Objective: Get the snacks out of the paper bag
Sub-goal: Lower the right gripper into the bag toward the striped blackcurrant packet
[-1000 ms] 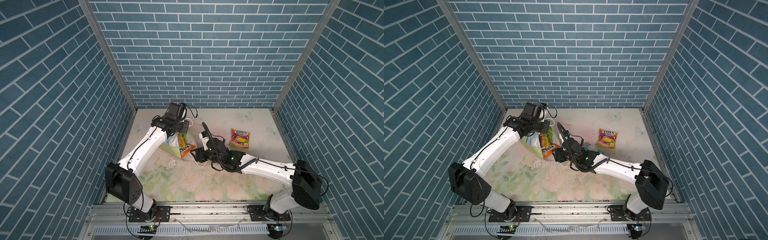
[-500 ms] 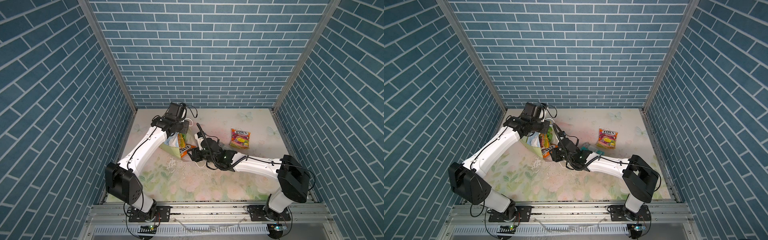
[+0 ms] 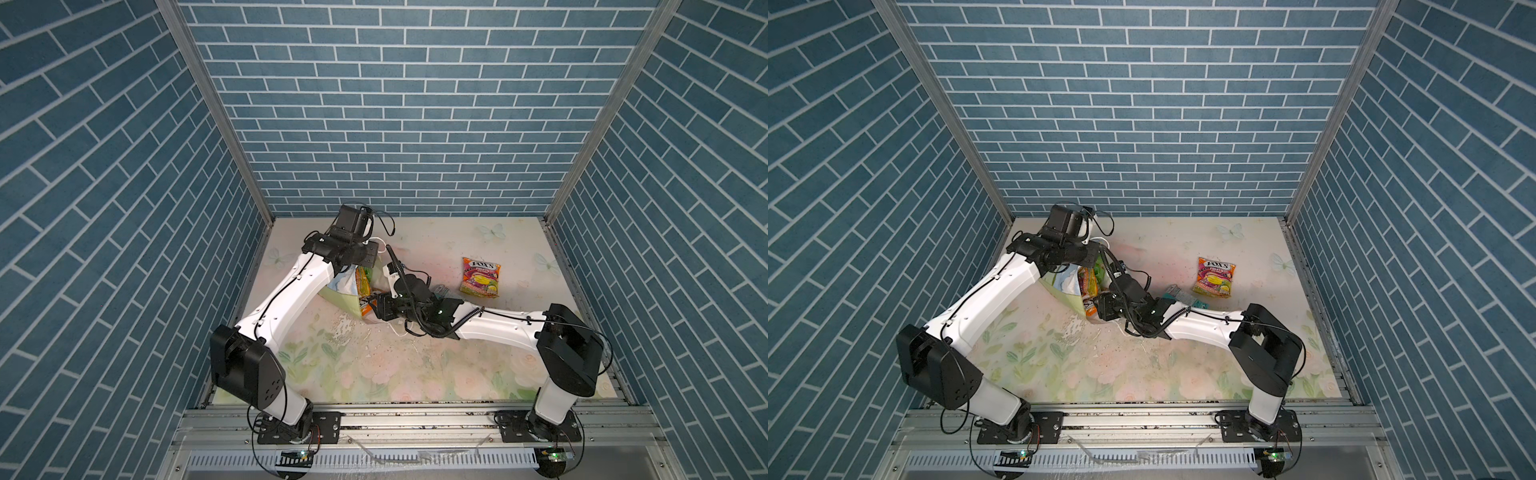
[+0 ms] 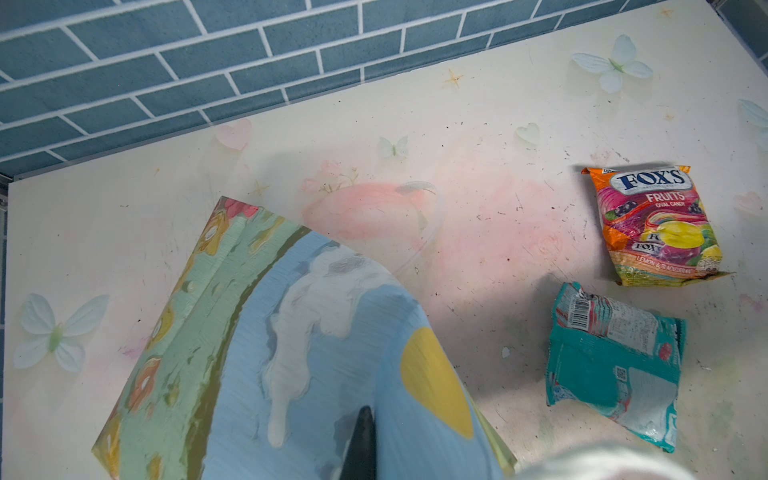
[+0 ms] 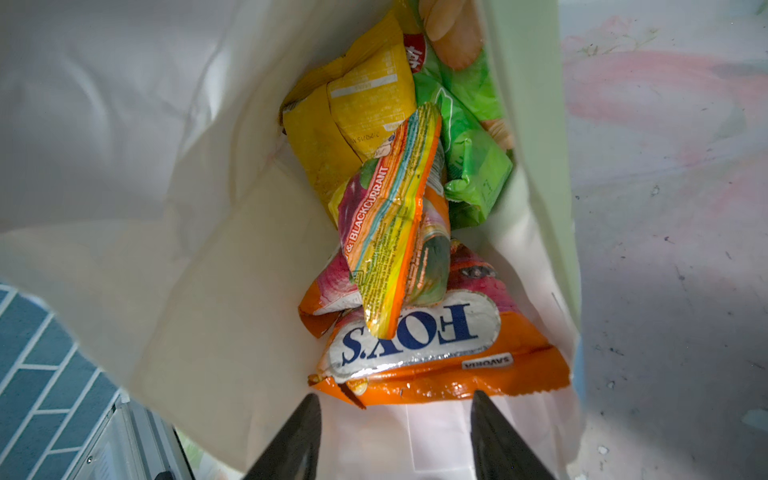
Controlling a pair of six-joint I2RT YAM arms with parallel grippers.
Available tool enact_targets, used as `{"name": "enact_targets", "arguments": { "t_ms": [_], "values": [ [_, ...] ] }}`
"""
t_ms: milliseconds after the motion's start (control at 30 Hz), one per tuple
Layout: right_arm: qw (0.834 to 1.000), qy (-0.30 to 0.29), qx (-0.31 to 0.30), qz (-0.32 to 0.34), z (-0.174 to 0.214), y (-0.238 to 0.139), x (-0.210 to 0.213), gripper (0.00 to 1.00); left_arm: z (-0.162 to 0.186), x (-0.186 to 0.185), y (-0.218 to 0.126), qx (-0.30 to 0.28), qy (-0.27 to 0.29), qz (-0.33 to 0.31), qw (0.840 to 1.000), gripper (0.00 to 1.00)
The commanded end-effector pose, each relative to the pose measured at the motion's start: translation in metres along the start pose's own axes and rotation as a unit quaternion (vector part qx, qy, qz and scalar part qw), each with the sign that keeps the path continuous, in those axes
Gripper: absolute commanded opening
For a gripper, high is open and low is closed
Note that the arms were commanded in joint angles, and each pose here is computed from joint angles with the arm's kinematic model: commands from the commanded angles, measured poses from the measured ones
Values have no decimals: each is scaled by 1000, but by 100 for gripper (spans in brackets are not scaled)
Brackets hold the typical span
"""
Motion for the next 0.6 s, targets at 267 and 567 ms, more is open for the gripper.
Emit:
{"name": "enact_targets", "arguments": {
  "t_ms": [267,567],
  "values": [
    [999,-14,-27,-10,-11,14,9,58,-15,-1,-25,-46,-10,11,999,0],
    [999,-21,-36,2,-15,17,9,58,-15,0,-26,-47,-11,10,999,0]
  ]
}}
Point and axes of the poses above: each gripper's point midway between its finger pads, its own y axis out along the fingers, its own x axis along the line the jaws close on, z = x × y, the point moved 9 cm from there along -y, back along the fingers, and after that the axes turned 3 degrees about y, right-handed, at the moved point
